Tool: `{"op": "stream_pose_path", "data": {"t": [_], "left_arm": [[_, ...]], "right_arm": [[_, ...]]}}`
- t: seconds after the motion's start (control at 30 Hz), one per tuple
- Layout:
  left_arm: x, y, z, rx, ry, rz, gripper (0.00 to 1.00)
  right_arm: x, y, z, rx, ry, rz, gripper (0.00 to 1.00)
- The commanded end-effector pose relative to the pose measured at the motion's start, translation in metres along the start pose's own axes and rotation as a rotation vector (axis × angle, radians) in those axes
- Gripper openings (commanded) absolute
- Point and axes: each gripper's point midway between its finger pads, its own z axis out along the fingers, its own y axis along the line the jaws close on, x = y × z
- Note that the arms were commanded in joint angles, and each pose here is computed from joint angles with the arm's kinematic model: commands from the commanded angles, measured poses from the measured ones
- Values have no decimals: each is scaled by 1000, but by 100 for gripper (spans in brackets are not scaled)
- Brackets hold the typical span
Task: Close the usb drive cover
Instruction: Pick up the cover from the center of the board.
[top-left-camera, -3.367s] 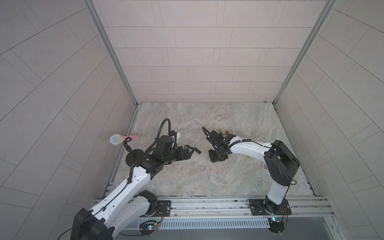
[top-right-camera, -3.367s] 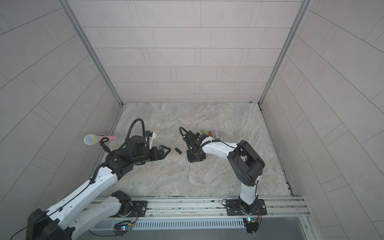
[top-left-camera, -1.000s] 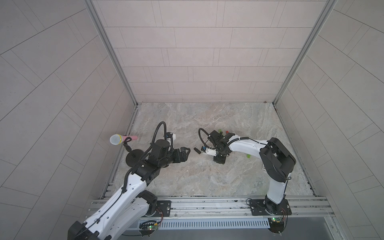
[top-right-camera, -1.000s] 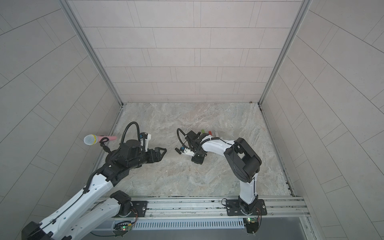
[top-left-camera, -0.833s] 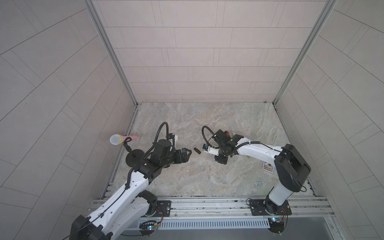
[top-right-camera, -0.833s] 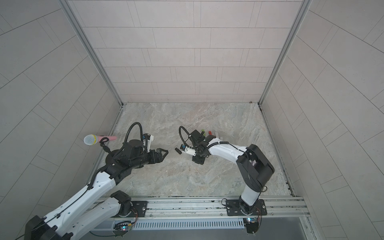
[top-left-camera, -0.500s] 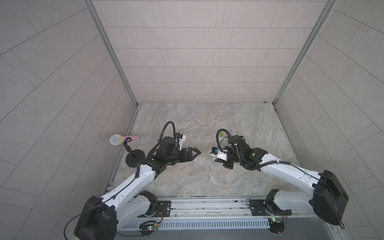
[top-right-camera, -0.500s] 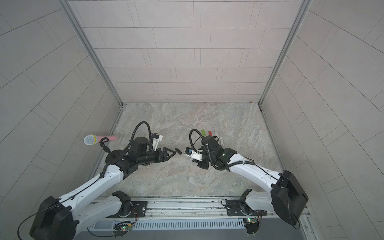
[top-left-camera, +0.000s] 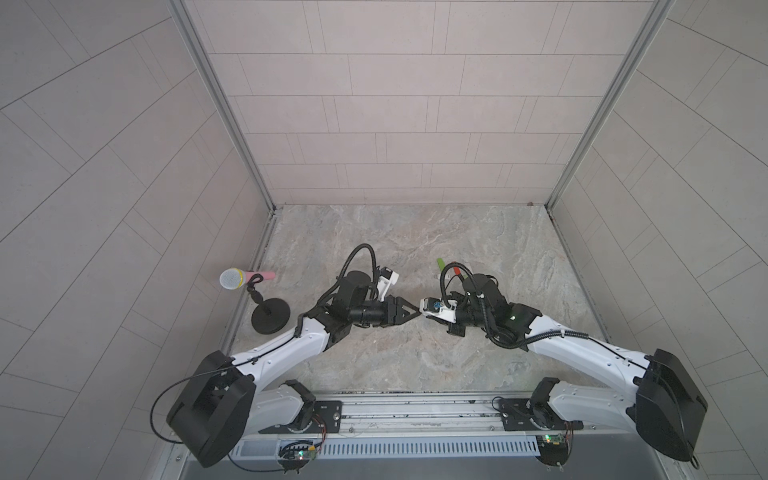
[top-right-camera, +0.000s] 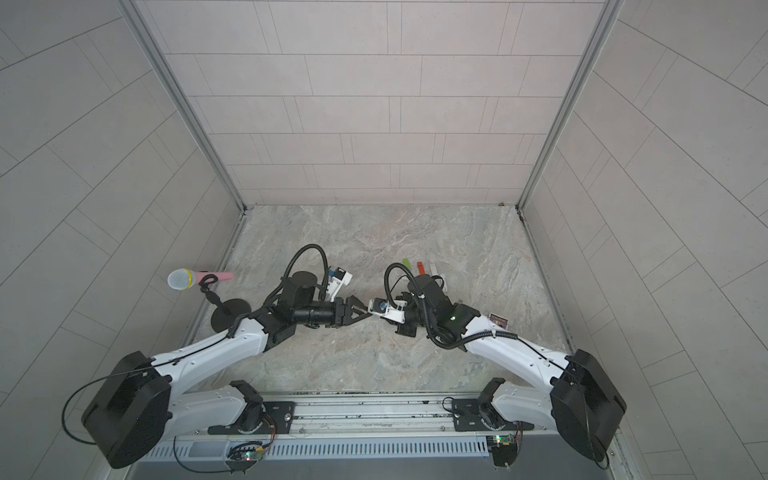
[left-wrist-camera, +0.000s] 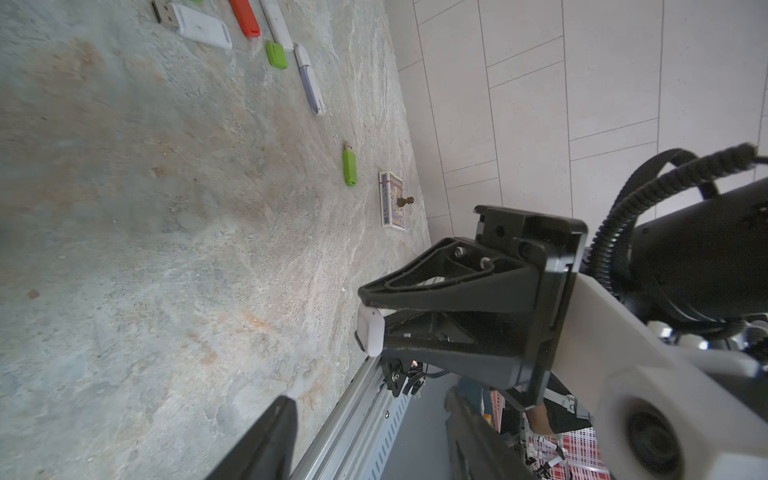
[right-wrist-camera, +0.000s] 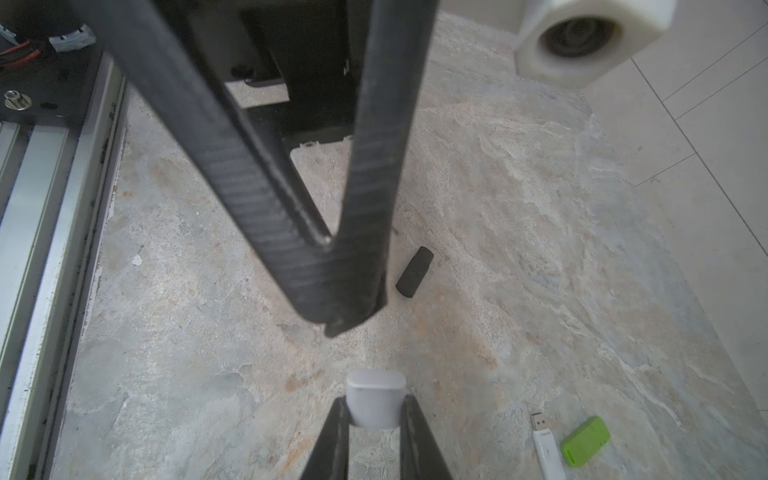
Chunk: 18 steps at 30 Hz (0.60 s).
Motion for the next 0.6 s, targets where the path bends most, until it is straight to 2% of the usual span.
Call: {"op": "stream_pose_path", "data": {"t": [0.0, 0.2, 0.57], "left_arm": [[-12, -10, 6, 13, -21, 17, 57], [-15, -12, 18, 14, 2, 15, 48], [-8, -1, 25, -16, 34, -5, 40]], "right_arm": [[-10, -4, 1, 6, -20, -28, 20], [-11, -4, 5, 1, -19, 3, 19], [-21, -11, 8, 15, -42, 32, 19]]}}
